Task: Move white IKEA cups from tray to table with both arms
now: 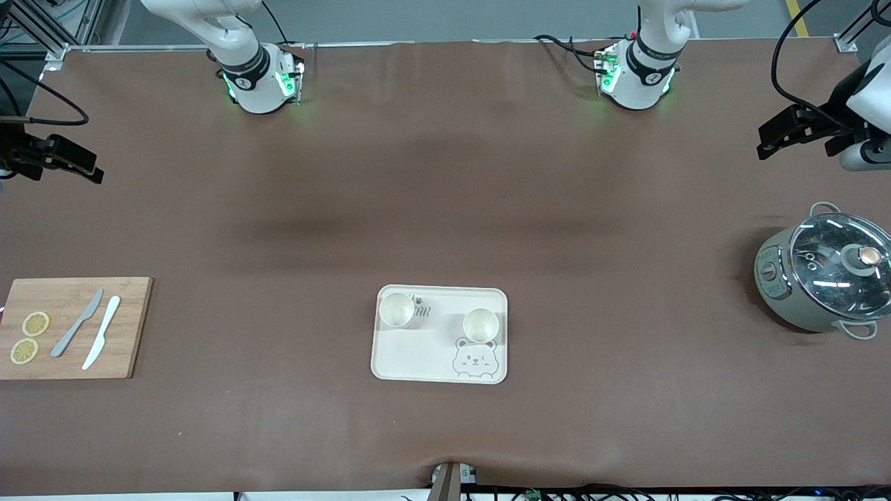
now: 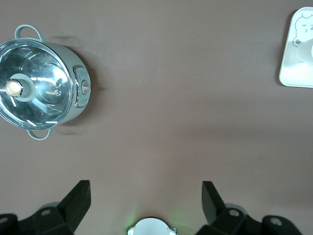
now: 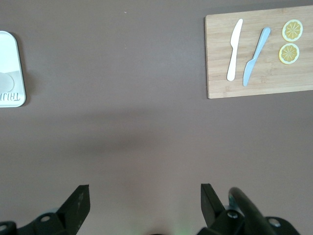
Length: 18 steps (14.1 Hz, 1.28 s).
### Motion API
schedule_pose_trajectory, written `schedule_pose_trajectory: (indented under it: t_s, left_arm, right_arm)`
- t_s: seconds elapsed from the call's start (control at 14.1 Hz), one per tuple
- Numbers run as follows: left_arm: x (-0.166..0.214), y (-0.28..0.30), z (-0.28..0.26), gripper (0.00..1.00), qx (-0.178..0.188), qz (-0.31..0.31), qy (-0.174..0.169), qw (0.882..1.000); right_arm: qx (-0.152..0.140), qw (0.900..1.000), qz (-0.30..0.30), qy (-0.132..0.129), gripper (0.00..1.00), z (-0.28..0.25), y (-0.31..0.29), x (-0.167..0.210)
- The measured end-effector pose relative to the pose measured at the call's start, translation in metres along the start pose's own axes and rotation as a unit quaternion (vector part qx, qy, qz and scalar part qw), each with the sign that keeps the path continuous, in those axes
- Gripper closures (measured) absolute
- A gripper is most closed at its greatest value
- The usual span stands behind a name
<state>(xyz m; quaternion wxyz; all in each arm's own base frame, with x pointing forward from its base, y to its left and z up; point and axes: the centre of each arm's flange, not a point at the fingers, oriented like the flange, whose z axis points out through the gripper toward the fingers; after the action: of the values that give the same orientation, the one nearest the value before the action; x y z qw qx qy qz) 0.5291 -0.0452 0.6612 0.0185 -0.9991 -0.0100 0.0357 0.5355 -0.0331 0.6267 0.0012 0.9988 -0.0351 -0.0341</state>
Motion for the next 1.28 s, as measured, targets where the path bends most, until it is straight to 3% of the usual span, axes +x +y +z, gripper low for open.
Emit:
schedule_pose_trajectory:
  t_s: [0.5, 0.71, 1.28]
  left_arm:
    - [0.0, 0.0, -0.001, 0.0, 0.0, 0.0, 0.0, 1.0]
    - [-0.002, 0.001, 0.001, 0.0, 0.001, 0.001, -0.007, 1.0]
    - [-0.004, 0.017, 0.004, 0.0, 0.003, 0.018, -0.017, 1.0]
  right_arm:
    - [-0.001, 1.0, -0.005, -0.002, 0.0, 0.001, -0.005, -0.001]
    - [-0.001, 1.0, 0.006, -0.015, 0.0, 0.0, 0.006, -0.001]
    - [0.004, 0.999, 0.027, -0.026, 0.0, 0.005, 0.027, 0.027]
